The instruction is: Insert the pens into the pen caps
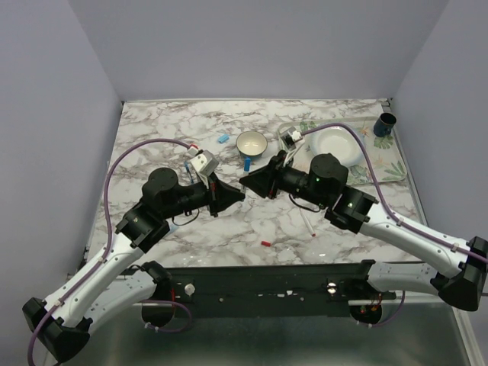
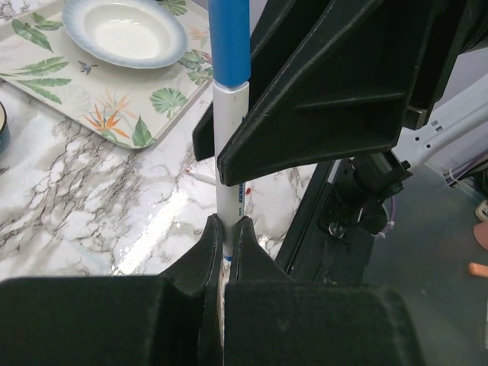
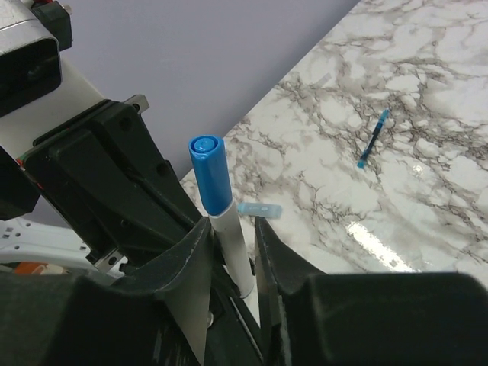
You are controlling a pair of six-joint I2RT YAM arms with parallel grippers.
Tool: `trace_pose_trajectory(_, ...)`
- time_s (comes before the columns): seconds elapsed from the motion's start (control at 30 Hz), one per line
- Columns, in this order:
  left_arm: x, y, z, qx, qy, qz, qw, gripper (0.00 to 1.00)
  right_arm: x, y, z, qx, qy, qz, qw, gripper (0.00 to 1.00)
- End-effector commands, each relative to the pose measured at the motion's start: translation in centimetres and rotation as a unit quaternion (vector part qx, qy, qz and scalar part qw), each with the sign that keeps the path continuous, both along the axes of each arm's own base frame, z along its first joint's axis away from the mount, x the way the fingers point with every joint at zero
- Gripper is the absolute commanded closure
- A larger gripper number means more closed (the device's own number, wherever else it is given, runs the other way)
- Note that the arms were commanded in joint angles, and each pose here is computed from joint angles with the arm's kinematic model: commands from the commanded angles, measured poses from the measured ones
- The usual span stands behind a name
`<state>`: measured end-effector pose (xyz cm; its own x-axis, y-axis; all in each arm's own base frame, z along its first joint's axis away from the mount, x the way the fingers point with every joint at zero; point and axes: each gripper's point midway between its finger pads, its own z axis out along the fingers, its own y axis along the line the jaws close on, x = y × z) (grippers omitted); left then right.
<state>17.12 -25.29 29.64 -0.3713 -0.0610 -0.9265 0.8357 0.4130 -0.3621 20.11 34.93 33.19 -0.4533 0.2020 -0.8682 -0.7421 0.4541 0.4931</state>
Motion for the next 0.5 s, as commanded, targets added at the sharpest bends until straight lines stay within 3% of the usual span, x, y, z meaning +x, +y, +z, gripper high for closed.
trace_pose_trajectory(0.0, -0.2, 0.0, 0.4, -0.008, -0.014, -0.006, 1.000, 1.00, -0.5, 0.9, 0.8, 0.018, -0.008, 0.022, 1.000, 0.75)
trace_pose_trajectory(0.17, -0.1, 0.0, 0.4, -0.005, -0.015, -0.006, 1.000, 1.00, -0.8, 1.1, 1.3, 0.025, -0.013, 0.032, 0.999, 0.99)
trace_pose_trajectory(0.23, -0.1, -0.1, 0.5, -0.004, -0.017, -0.007, 1.000, 0.99, -1.0, 1.1, 1.7, 0.032, -0.014, 0.035, 0.999, 0.99)
trace_pose_trajectory(0.47, -0.2, -0.4, 0.8, -0.011, -0.010, -0.014, 1.000, 0.64, -2.0, 1.0, 2.8, 0.053, -0.035, 0.059, 0.996, 0.99)
